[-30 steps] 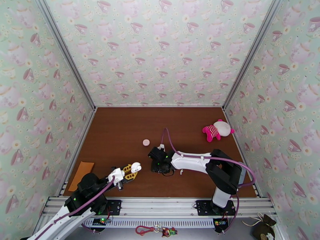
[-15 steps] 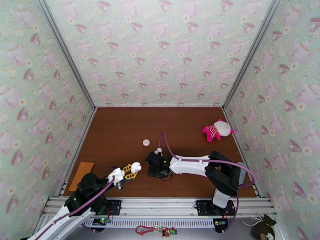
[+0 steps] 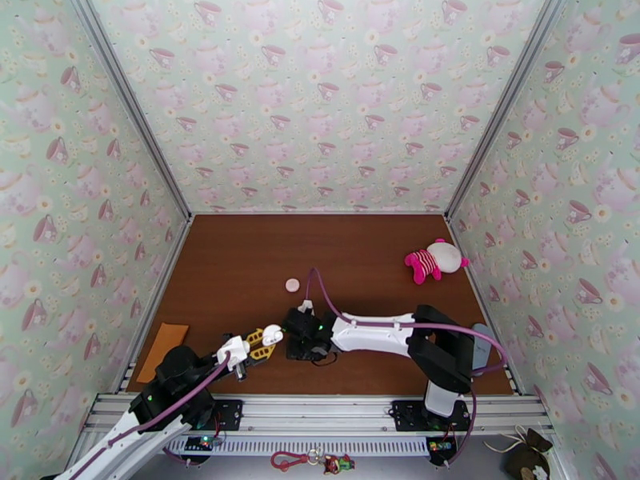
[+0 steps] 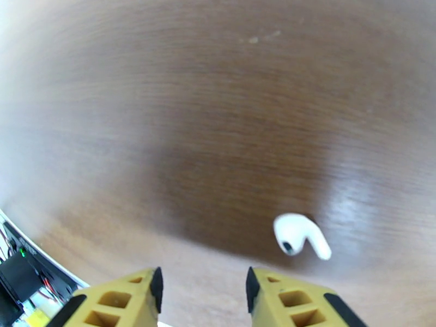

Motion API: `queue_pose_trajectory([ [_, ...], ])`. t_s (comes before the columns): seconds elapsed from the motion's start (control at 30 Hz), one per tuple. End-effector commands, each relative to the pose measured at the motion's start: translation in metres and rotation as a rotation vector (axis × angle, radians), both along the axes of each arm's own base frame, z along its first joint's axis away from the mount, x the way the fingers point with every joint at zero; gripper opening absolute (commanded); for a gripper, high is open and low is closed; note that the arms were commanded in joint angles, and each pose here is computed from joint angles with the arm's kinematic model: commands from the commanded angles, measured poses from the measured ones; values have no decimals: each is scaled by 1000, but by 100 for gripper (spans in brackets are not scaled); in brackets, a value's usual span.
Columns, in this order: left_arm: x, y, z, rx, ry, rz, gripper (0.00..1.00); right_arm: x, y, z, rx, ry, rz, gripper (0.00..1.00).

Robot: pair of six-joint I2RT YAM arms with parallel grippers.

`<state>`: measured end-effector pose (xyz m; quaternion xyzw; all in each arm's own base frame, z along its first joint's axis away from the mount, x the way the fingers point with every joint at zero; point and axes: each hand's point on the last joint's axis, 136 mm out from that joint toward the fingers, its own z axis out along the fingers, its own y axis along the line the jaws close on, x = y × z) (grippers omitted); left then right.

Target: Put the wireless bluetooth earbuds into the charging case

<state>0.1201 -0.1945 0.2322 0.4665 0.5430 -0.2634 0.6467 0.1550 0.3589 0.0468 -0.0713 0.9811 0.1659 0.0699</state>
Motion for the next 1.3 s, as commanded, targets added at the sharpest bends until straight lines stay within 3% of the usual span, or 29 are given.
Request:
queue_pose_trajectory([
  [0.0, -3, -1, -3, 6, -12, -18, 0, 12, -21, 27, -63, -45, 72, 48],
  [0.13, -3, -1, -2, 1, -16, -18, 0, 27, -43, 32, -134, -62, 138, 49],
  [0.2, -3, -1, -1, 0, -16, -19, 0, 25, -36, 32, -118, -64, 254, 51],
  [0.4, -3, 1, 1, -6, -22, -15, 0, 22, -38, 0, -242, -9, 439, 49],
  [0.57, -2, 1, 0, -5, -21, -10, 0, 20, -27, 2, -195, -25, 518, 48],
  [1.27, -1, 1, -1, -2, -18, -8, 0, 20, -16, -27, -248, -22, 579, 40],
])
